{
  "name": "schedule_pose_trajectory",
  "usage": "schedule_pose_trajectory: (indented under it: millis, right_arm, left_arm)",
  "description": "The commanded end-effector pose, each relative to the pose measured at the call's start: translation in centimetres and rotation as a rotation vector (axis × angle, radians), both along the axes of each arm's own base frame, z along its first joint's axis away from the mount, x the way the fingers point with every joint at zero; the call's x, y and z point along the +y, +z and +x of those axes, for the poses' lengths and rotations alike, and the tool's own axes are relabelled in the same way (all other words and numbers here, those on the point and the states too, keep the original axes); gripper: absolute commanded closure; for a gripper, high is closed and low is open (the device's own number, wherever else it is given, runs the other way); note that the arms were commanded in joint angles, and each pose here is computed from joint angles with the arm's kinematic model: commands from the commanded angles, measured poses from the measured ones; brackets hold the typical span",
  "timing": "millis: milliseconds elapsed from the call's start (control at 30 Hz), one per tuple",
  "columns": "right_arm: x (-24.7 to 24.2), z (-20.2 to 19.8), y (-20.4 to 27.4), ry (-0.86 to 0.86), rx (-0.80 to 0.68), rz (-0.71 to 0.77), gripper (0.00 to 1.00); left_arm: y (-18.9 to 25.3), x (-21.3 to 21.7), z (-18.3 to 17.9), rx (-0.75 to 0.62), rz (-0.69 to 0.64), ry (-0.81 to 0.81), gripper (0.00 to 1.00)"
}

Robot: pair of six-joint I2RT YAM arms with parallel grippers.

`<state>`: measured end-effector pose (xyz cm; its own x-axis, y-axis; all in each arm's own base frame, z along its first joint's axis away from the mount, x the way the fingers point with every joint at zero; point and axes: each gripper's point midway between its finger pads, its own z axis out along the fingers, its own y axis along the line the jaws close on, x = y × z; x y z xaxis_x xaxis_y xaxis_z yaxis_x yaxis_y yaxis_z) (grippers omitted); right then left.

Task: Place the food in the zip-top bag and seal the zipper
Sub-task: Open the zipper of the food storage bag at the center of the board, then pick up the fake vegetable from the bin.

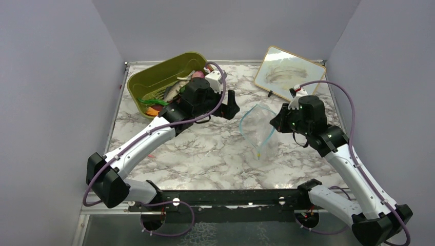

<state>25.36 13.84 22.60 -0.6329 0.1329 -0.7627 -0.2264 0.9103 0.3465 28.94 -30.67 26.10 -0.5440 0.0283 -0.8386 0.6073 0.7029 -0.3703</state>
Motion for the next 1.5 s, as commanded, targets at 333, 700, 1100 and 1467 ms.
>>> schedule_pose_trajectory:
  millis: [333, 700, 1100, 1467]
  right_arm:
    - [2.3, -2.3, 1.7, 0.193, -0.031, 0.076, 0.99]
    - [1.6, -0.8, 2.7, 0.121, -0.056, 0.057, 0.99]
    - [1.3, -0.2, 2.1, 0.1, -0.033, 0.023, 0.99]
    - [0.7, -0.4, 2.5, 0.053, -0.04, 0.031, 0.99]
  left_arm:
    - [2.7, 12.5, 13.7, -0.116, 0.217, 0.548, 0.23]
    - [-1.9, 14.8, 23.5, -0.026, 0.225, 0.597, 0.31]
    - [-5.6, 15.0, 28.8, 0.021, 0.07, 0.535, 0.39]
    - [-11.0, 13.9, 30.1, 0.059, 0.089, 0.428, 0.31]
